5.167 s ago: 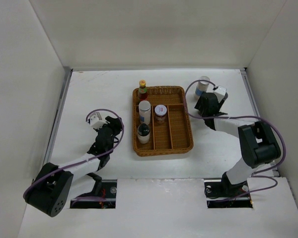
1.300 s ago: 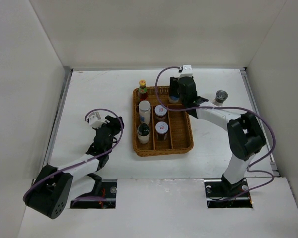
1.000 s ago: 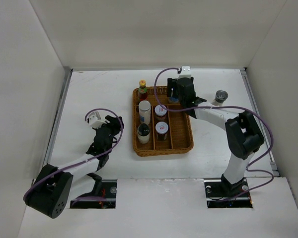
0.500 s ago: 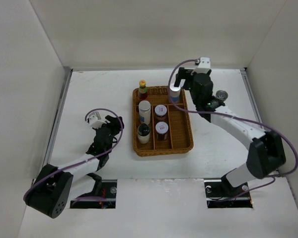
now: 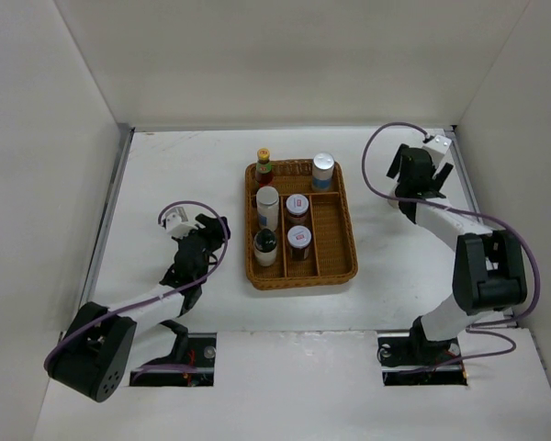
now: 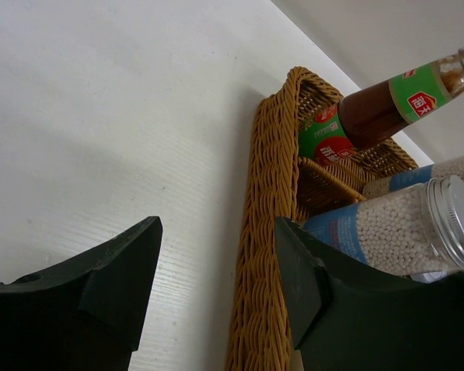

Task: Organize the condiment bottles

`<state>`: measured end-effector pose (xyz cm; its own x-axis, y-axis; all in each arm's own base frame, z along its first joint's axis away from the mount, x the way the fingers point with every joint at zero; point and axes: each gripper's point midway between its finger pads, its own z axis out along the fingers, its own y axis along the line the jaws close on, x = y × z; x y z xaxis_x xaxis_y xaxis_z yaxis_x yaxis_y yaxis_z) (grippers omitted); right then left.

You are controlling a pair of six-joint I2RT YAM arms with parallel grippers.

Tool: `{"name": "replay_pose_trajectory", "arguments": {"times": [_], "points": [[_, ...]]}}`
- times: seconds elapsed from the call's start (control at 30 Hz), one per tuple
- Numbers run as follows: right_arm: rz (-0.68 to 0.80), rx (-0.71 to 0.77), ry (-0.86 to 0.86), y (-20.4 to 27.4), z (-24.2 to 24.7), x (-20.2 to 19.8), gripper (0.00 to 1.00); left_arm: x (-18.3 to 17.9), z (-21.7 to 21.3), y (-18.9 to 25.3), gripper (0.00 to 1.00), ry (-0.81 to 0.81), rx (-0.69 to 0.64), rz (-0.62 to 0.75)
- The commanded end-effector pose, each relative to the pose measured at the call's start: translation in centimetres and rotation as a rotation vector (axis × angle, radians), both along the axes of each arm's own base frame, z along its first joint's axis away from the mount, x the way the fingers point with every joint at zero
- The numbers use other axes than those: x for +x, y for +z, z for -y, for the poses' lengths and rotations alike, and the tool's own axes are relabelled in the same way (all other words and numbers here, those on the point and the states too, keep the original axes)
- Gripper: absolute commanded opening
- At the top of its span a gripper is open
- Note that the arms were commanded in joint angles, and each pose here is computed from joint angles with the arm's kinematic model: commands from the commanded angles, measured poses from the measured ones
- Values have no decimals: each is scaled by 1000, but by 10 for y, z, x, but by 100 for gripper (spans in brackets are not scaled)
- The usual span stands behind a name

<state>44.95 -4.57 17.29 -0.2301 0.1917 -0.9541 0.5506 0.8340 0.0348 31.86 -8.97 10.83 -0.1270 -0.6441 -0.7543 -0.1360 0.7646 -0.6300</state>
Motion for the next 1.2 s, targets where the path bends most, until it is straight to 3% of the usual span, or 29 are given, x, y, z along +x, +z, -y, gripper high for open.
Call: {"name": "replay_pose_trajectory", "arguments": {"times": [0.0,0.27,0.4,0.47,0.53,0.63,0.8,1.0,1.17], "points": [[-3,58,31,-10,-2,7,100,4,8,19,58,-23,-42,65],[13,138,114,-15,-11,32,100,5,9,20,59,-25,-43,68],[1,156,119,-24,-15,34,80,6,8,19,59,-25,-41,62],[9,154,110,-23,-14,31,62,5,8,20,59,-23,-43,67],[49,141,70,-10,-7,23,53,5,7,20,59,-17,-40,67],[148,117,102,31,-29,9,52,6,7,17,62,-17,-35,56],[251,126,241,81,-91,-26,52,8,8,16,76,-19,-34,51],[281,164,467,98,-168,-64,52,10,2,16,98,18,-27,48],[257,165,617,94,-223,-72,53,11,-3,14,100,39,-17,40]]}}
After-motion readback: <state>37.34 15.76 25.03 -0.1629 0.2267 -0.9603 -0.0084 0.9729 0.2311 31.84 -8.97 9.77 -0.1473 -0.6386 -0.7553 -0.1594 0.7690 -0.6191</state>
